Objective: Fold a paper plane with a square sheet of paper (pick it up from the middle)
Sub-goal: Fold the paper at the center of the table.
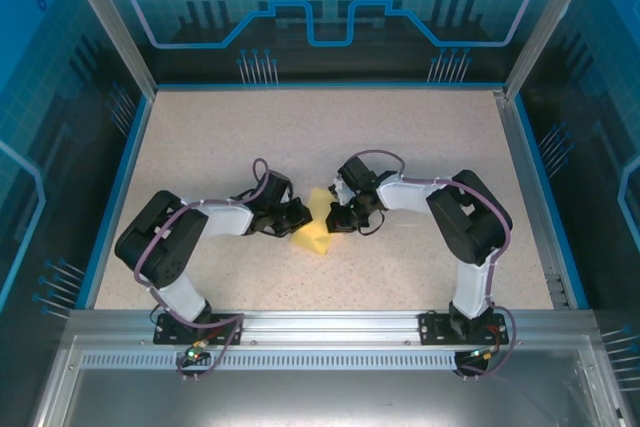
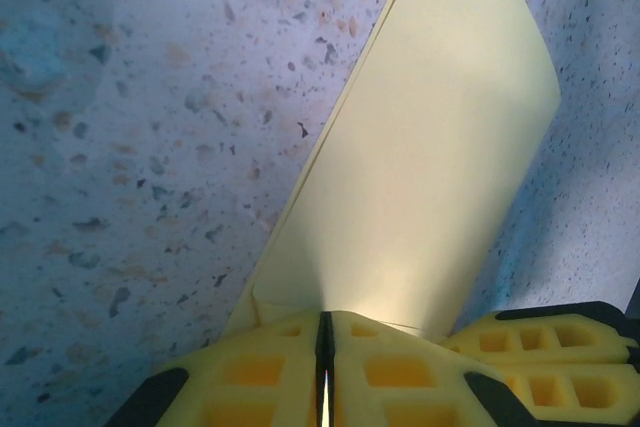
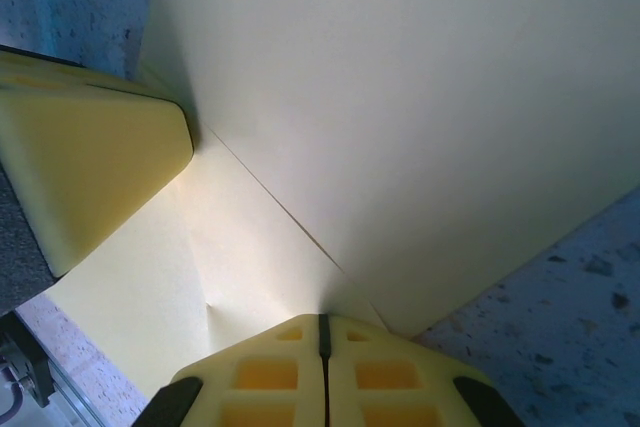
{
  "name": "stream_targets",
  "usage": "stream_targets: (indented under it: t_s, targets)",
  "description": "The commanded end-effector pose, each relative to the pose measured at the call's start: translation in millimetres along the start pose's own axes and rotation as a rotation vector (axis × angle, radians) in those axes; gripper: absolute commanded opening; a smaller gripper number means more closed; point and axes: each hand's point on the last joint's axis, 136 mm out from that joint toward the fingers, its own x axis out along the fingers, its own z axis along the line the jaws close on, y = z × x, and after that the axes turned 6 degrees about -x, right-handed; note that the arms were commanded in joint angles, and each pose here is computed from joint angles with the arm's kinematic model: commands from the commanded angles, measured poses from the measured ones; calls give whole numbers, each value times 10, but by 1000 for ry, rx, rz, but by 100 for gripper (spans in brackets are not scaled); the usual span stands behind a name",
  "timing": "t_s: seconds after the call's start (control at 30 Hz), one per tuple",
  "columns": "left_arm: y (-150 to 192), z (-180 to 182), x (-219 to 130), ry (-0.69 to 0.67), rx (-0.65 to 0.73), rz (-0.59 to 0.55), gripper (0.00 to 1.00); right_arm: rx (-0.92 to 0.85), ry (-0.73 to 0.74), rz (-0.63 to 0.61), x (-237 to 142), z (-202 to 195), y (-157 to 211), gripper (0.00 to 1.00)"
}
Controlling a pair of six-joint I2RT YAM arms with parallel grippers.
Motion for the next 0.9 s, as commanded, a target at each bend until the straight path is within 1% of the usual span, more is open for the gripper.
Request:
stream_targets:
  t_s: [0.0,0.17,0.27,0.4,0.5,0.57,0.73,0.87]
  targets:
    - [-39,164,25,-75,-42,-22,13,64,153,124,183,-432,379,6]
    - [34,-235,-157,94,51,-1,15,63,151,124,181,-424,372,6]
    - [125,-280,-184,117,69,31,15,63,149,126,188,-423,372,6]
    - [273,-192,-128,90,63,81,15,65,150,129,191,-433,385,6]
    - [348,-55,-84,43,47,104,15,64,148,129,190,-428,384,6]
    - [356,47,-51,10,37,104,14,62,146,127,190,-423,374,6]
    - [343,167,26,-34,22,101,14,62,143,128,190,-415,372,6]
    - [368,337,129,-81,-22,114,14,61,143,119,174,-398,341,6]
